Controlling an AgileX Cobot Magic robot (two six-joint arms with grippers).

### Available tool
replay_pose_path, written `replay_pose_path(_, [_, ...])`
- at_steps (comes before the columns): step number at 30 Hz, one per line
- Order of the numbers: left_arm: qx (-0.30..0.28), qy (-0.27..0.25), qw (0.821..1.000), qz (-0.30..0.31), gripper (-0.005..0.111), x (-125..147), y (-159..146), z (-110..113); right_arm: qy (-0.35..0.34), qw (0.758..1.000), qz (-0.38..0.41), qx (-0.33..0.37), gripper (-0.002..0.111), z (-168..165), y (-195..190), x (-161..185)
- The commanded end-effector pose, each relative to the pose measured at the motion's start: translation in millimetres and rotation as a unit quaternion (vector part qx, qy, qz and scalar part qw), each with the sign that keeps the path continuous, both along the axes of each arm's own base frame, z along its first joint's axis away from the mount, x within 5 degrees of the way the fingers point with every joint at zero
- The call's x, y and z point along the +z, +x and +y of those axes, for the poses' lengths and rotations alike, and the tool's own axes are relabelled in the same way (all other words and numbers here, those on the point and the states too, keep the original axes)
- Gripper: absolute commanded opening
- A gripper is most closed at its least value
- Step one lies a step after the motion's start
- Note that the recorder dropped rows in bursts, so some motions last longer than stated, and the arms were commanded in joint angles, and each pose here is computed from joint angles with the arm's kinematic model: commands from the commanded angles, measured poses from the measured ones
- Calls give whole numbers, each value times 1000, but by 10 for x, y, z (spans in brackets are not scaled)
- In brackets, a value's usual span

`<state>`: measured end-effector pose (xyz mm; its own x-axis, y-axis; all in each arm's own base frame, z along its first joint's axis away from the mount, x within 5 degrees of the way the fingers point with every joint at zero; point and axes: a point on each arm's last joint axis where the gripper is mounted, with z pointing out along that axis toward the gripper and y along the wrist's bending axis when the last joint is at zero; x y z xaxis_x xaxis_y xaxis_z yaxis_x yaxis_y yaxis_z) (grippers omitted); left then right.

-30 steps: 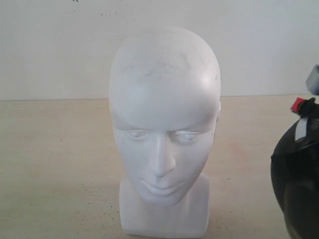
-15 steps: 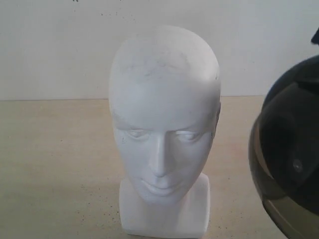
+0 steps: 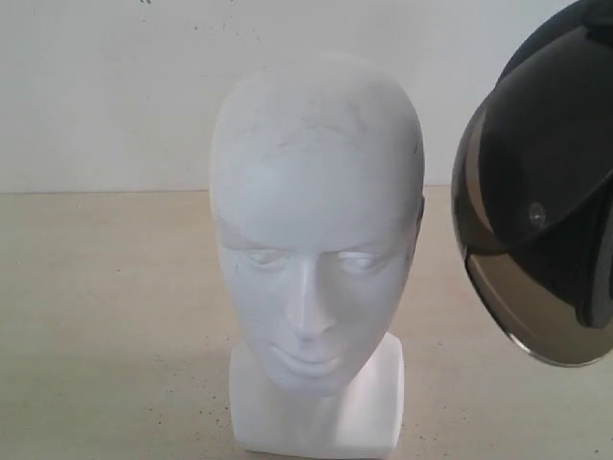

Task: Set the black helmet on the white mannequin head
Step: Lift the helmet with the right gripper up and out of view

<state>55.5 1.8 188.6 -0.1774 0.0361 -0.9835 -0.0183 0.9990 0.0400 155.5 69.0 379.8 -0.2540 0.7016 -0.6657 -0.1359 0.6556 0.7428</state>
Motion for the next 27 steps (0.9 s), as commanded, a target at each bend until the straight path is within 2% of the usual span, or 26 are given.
replay_pose_path(1, [0,-3,1000,-6,4,16,-3,-2,-13,998,-51,-44,0,-112,-31,240])
replay_pose_path(10, [0,-3,1000,-6,4,16,-3,-2,2,992,-119,-37,0,-142,-114,661])
replay_pose_path(18, [0,-3,1000,-6,4,16,-3,-2,62,978,-184,79,0,-12,-298,1063])
replay_pose_path(27, [0,-3,1000,-6,4,16,-3,-2,157,946,-242,150,0,-53,-572,1557])
